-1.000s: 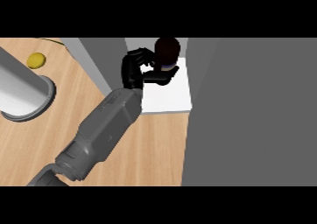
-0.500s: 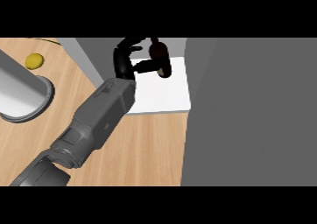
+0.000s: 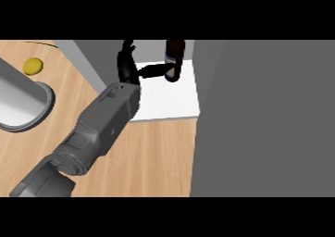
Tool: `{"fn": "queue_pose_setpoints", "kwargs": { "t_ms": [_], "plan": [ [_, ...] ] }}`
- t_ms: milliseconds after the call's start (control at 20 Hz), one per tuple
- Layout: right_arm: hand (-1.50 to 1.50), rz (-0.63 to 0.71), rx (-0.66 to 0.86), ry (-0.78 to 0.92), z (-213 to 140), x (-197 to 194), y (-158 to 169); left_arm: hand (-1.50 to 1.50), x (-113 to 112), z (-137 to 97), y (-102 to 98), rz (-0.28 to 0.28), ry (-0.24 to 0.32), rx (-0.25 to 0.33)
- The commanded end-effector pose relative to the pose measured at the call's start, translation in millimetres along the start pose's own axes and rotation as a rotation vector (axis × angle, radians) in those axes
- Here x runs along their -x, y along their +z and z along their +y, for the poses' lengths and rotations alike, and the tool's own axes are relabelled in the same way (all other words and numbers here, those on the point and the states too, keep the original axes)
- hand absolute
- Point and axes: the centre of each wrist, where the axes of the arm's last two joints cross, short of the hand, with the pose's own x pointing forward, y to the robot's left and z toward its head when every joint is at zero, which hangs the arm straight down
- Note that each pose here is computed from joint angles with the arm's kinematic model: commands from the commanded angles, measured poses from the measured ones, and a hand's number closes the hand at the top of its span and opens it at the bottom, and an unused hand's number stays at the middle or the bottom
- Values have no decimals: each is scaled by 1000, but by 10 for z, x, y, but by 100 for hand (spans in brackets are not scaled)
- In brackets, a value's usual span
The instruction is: Pick up the wine, place it into the cabinet and close the cabinet
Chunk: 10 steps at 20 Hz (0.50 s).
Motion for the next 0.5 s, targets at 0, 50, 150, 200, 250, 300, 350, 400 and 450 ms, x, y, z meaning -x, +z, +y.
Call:
{"fn": "queue_pose_setpoints", "kwargs": {
  "t_ms": [0,50,150,200,250,300,350,400,450],
  "plan": [
    [-150,-54,-36,-70,36,-270,173,-150,53,211,-136,1,-52,-61],
    [-150,-60,-43,-73,75,-264,185,-150,60,291,-187,-6,-50,-70],
    [-150,-51,-48,-62,69,-292,166,-150,172,198,-56,-20,-31,-47],
    [-150,-70,-38,-66,50,-234,174,-150,124,268,-135,-9,-18,-31],
    [-150,-49,-53,-44,-1,-320,264,-150,65,241,-146,-38,-10,-19],
    [-150,-55,-48,-51,40,-310,224,-150,153,256,-108,-31,-21,-6],
    [-150,-50,-48,-53,43,-269,227,-150,149,257,-106,-58,21,11],
    [-150,-50,-66,-56,41,-265,274,-150,166,295,-122,-79,9,28],
    [-150,-55,-23,-63,-22,-225,228,-150,-41,57,-60,-92,51,73]
  ]
}}
